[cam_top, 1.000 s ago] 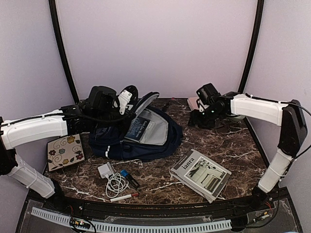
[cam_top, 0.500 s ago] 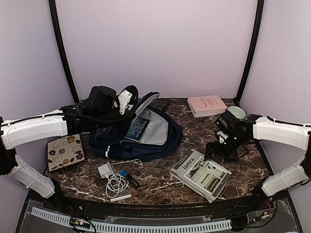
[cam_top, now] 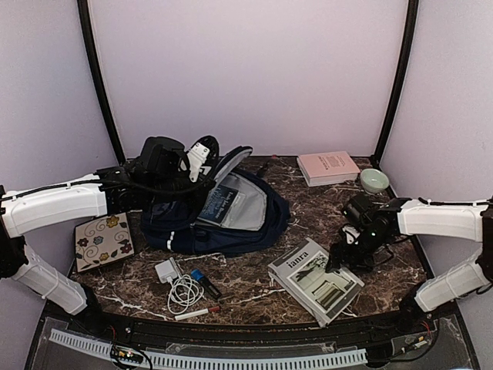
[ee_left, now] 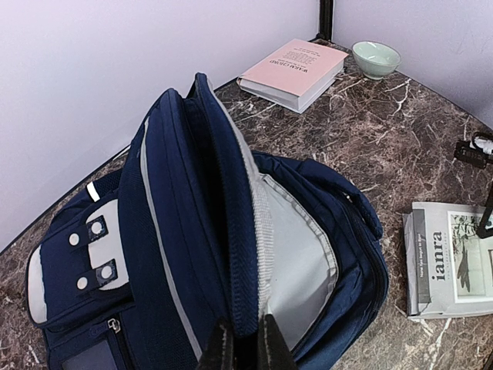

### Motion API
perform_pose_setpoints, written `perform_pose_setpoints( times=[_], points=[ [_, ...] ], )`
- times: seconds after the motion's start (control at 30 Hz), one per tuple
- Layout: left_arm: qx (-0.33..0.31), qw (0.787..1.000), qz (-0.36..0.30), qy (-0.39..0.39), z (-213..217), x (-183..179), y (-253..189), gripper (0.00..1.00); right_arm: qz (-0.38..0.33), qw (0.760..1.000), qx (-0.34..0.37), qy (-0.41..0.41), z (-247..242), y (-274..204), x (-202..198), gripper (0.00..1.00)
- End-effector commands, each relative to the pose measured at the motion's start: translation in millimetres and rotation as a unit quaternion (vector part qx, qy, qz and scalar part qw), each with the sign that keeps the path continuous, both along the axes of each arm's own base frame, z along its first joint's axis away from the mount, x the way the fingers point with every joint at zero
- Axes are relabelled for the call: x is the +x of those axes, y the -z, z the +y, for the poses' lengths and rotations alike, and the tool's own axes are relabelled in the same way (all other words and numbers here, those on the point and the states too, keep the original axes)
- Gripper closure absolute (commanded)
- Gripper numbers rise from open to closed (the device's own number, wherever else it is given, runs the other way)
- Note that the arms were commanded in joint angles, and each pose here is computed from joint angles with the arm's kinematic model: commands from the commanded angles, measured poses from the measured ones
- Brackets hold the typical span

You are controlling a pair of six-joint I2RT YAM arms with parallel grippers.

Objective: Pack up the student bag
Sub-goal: Pick up the book from the center of the board.

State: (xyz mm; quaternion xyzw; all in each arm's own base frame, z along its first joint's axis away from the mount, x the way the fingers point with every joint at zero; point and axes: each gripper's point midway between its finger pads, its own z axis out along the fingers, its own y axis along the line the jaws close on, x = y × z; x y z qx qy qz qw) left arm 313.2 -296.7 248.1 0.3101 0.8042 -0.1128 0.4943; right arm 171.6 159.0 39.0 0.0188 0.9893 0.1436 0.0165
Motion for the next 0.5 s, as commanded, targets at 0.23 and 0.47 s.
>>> perform_pose_setpoints(
  times=[0.23,0.47],
  points=[
    [-0.024,0.999,-0.038,-0.007,1,6,-25,1.00,-0.021,0.997,0.054,-0.056,39,10,22,0.48],
    [-0.024,0.999,-0.039,-0.006,1,6,-26,1.00,-0.038,0.995,0.065,-0.061,40,-8,22,0.94]
  ],
)
